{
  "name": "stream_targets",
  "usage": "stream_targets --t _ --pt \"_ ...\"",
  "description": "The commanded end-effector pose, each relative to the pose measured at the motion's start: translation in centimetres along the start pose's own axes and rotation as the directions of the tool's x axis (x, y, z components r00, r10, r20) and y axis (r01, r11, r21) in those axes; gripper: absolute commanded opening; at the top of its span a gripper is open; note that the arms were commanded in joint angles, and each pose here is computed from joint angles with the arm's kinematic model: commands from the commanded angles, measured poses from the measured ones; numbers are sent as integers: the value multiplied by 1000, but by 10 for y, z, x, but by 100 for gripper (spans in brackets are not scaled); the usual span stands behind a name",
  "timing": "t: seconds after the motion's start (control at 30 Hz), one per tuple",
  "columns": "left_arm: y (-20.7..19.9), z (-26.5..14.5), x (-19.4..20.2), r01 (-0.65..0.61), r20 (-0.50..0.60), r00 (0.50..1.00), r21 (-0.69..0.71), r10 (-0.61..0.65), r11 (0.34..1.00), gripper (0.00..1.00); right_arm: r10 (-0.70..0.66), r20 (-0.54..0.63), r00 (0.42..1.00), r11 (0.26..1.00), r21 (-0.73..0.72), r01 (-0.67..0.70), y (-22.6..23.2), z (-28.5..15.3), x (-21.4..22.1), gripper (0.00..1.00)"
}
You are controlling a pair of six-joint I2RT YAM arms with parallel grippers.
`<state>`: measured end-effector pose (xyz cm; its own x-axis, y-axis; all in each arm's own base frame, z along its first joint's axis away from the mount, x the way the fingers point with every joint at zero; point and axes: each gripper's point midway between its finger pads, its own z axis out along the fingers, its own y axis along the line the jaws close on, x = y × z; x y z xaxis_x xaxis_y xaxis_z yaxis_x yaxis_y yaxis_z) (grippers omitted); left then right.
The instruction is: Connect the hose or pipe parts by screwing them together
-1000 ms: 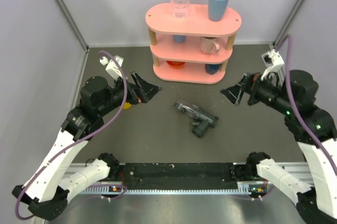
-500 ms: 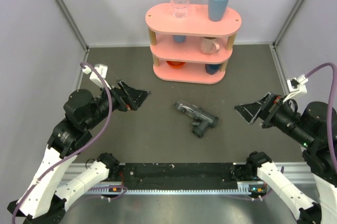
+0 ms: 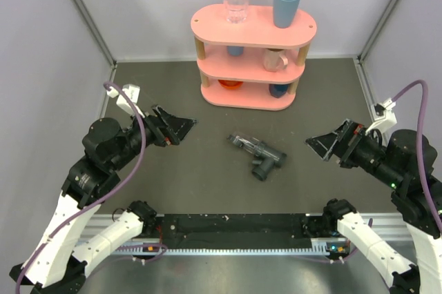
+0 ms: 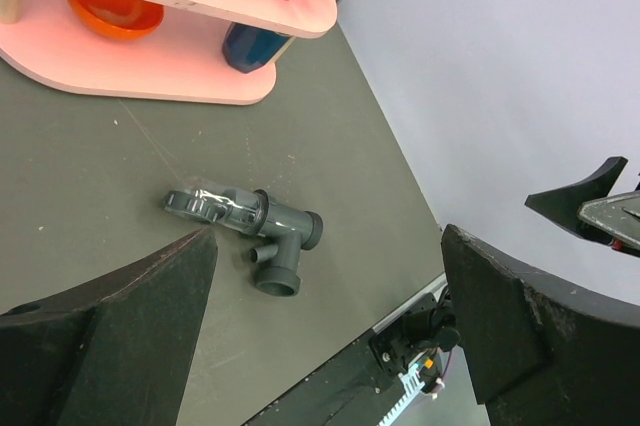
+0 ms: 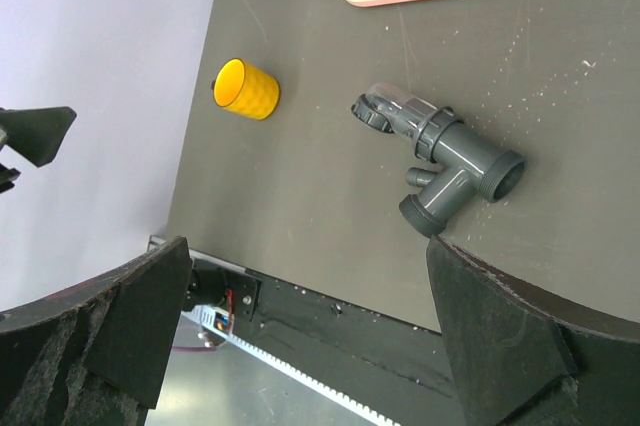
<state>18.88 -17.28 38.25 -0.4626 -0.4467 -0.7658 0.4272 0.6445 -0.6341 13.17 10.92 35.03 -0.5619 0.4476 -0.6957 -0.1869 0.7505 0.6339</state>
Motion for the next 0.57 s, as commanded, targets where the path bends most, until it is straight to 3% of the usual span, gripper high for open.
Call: stream_targets --t 0.0,0.53 --pt "-8 -6 -13 -3 52 999 24 2 1000 99 11 2 1000 1000 6 -11 0 3 -2 99" --pt "-10 -7 -12 16 48 999 29 -18 999 99 39 -34 999 999 -10 -39 4 6 3 99"
